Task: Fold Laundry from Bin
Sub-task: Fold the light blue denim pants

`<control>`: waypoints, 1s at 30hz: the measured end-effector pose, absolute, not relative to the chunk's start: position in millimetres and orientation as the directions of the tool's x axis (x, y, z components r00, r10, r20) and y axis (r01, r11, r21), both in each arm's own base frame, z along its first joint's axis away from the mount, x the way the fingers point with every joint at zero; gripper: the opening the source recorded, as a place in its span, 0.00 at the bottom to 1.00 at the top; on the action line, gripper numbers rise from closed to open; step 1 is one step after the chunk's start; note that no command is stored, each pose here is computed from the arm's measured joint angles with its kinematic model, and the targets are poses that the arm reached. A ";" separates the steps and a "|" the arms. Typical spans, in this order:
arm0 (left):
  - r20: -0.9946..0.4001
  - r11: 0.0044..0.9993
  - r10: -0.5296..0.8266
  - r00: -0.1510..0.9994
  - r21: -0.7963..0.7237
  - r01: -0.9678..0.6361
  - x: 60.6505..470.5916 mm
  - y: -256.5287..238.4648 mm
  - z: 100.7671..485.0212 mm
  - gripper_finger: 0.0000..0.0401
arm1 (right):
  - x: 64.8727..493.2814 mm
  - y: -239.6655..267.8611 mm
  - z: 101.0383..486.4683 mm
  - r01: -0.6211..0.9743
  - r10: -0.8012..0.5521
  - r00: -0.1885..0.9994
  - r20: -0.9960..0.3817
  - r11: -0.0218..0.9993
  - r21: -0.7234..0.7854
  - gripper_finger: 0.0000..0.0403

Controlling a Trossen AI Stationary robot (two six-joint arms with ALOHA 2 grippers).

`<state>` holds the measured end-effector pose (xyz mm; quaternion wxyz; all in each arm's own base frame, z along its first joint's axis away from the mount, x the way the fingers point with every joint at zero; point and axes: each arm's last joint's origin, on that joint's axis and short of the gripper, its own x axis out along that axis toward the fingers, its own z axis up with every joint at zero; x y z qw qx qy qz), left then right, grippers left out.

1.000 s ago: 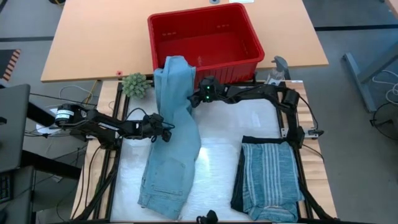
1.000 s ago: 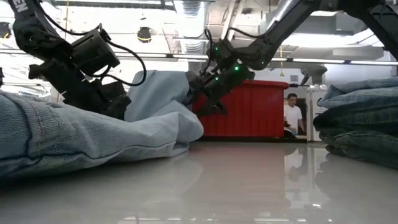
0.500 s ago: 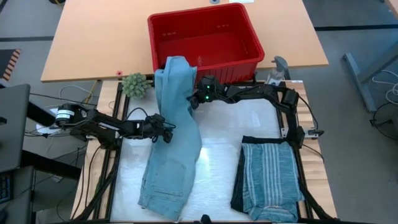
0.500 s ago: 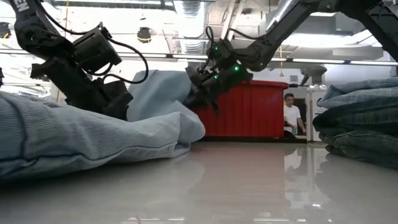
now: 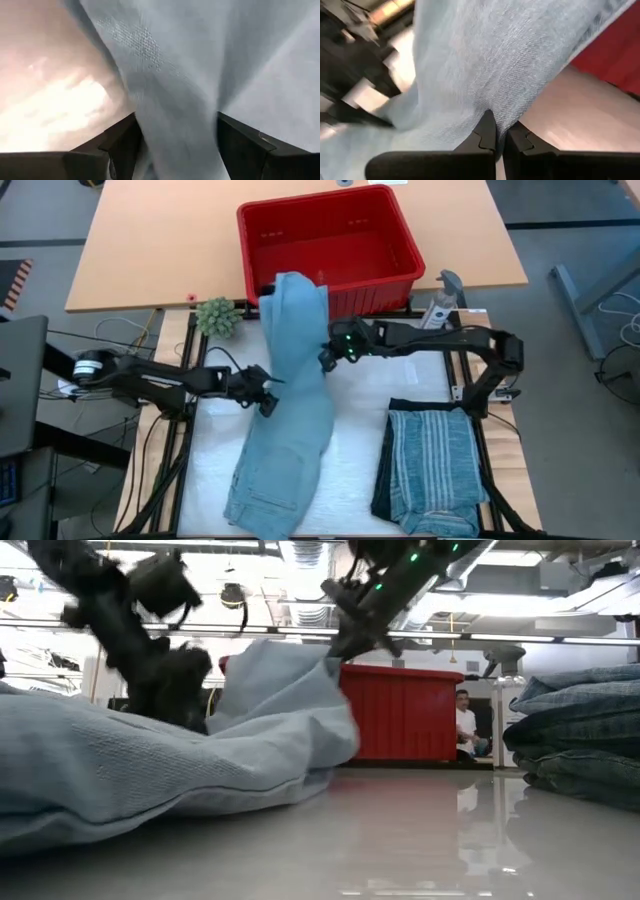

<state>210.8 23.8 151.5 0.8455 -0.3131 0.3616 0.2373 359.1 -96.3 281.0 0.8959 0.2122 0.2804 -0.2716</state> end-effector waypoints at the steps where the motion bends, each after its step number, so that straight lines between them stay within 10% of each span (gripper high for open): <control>1: -0.751 0.696 0.182 0.635 -0.358 -0.622 211.9 24.0 164.4 0.57 | 355.6 -91.9 282.5 0.611 -0.368 0.679 -0.635 0.763 0.211 0.07; 13: -0.659 0.722 0.023 0.752 -0.509 -0.468 207.1 -24.9 277.7 0.57 | 357.2 -30.4 249.1 0.687 -0.319 0.564 -0.762 0.693 0.219 0.07; 22: -0.744 0.750 0.065 0.665 -0.404 -0.525 223.5 -115.8 227.3 0.50 | 345.0 2.1 224.2 0.707 -0.273 0.502 -0.821 0.676 0.208 0.07; 30: -0.830 0.761 -0.164 0.534 -0.450 -0.467 253.4 -182.2 154.7 0.32 | 339.3 19.6 220.6 0.747 -0.250 0.463 -0.850 0.626 0.223 0.07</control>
